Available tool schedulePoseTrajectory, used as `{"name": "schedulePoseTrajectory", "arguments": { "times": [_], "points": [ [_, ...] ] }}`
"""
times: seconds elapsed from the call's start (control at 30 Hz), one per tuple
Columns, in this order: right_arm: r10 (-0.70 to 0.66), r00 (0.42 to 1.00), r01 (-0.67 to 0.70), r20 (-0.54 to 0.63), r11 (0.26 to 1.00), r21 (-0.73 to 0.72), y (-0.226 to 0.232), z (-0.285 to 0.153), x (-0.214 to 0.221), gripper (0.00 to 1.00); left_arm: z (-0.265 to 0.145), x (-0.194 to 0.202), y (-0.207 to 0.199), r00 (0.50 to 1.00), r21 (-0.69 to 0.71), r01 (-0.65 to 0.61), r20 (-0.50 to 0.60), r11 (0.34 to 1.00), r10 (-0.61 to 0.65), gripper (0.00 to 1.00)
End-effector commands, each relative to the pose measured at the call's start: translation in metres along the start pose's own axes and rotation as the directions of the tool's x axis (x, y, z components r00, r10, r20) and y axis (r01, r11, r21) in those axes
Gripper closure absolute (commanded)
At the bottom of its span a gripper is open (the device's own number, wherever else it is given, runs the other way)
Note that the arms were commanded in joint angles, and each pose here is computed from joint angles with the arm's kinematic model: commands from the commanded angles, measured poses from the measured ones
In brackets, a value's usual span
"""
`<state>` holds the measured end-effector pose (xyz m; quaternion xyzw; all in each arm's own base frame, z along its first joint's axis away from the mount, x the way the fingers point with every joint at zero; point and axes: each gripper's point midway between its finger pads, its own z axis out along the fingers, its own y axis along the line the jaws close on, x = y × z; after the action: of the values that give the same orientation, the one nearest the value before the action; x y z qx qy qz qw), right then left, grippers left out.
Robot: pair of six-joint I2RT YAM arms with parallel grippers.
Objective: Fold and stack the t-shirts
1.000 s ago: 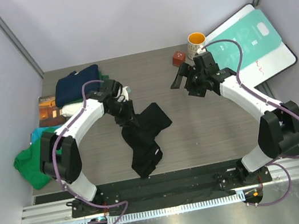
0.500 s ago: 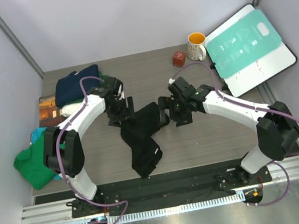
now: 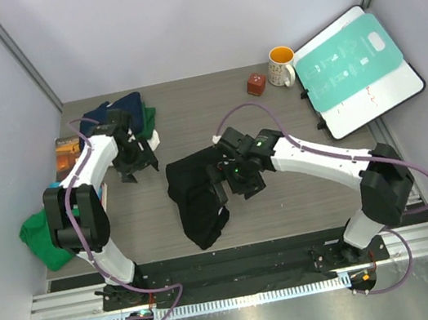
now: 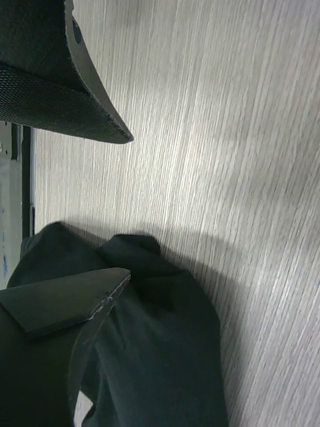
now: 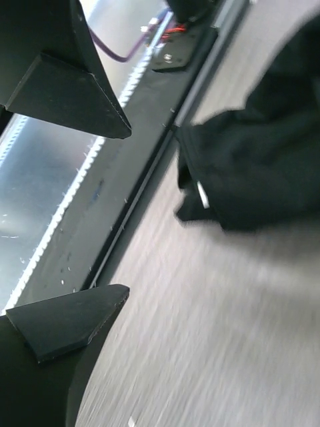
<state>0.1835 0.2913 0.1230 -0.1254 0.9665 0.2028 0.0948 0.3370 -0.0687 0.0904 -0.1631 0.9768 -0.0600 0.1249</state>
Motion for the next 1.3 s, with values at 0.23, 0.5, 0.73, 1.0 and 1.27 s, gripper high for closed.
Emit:
{"name": "schedulePoseTrajectory", "arguments": {
  "times": [0.23, 0.5, 0.73, 1.0, 1.27],
  "points": [
    [-0.223, 0.969, 0.222, -0.107, 0.975, -0.024, 0.063, 0.014, 0.017, 0.04, 0.000, -0.004, 0.005, 0.999, -0.039, 0.021, 0.046, 0.999, -0.019, 0.25],
    [-0.216, 0.958, 0.218, -0.187, 0.976, -0.011, 0.060, 0.042, 0.042, 0.04, 0.007, -0.006, 0.018, 0.999, -0.070, 0.030, 0.042, 0.997, -0.027, 0.26],
    [-0.241, 0.954, 0.238, -0.177, 0.971, -0.038, 0.065, 0.057, 0.040, 0.05, 0.015, 0.006, 0.018, 0.999, -0.052, 0.034, 0.009, 0.998, -0.033, 0.27],
    [-0.283, 0.935, 0.283, -0.215, 0.959, -0.031, 0.065, 0.081, 0.038, 0.05, 0.012, 0.006, 0.025, 0.999, -0.077, 0.030, 0.035, 0.997, -0.027, 0.27],
    [-0.322, 0.931, 0.330, -0.173, 0.944, 0.021, 0.065, 0.091, 0.018, 0.30, 0.008, 0.007, 0.027, 0.998, -0.073, 0.027, 0.053, 0.997, -0.023, 0.27]
  ]
}}
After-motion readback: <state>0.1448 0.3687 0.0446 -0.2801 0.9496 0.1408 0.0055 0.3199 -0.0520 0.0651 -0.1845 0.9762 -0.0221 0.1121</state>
